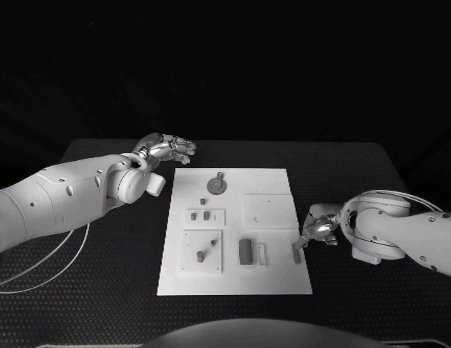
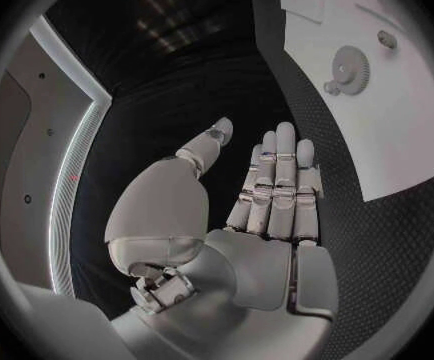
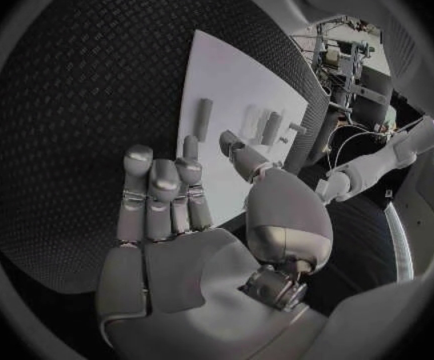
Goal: Assemble the parts on the task board
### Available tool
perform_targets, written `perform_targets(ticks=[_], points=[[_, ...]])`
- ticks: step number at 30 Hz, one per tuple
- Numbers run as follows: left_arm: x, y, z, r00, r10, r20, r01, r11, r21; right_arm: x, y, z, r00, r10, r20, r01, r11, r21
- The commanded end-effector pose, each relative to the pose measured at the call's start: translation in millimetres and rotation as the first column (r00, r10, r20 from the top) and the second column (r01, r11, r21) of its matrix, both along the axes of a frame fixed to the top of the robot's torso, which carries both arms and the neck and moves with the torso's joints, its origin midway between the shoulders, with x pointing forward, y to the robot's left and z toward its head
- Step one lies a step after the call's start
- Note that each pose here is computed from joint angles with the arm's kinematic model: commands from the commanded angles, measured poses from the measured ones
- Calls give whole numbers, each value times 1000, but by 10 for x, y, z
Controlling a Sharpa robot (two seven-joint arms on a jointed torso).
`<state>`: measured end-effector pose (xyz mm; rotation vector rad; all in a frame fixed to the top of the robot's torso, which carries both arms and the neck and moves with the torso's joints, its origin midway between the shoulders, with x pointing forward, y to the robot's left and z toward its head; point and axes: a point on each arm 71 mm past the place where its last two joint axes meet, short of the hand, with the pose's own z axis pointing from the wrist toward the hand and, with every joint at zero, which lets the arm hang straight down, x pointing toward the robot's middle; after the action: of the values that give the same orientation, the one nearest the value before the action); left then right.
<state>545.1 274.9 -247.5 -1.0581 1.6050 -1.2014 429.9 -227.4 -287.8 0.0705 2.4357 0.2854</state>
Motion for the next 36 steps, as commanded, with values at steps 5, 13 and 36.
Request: perform_targets(ticks=[5,13,36], points=[[-4,-13,10,1000,-13,4,13,1000,-14,-46,14,-107,1000,14,-10,-15,998,-53],[-6,-3,10,1000,-12,3,12,1000,-14,-100,85,-211,999,28,-33,-29,998,-49],[-9,7,10,1000,-12,2,12,1000,-14,-139,427,-417,965,229,125,-198,955,-220]])
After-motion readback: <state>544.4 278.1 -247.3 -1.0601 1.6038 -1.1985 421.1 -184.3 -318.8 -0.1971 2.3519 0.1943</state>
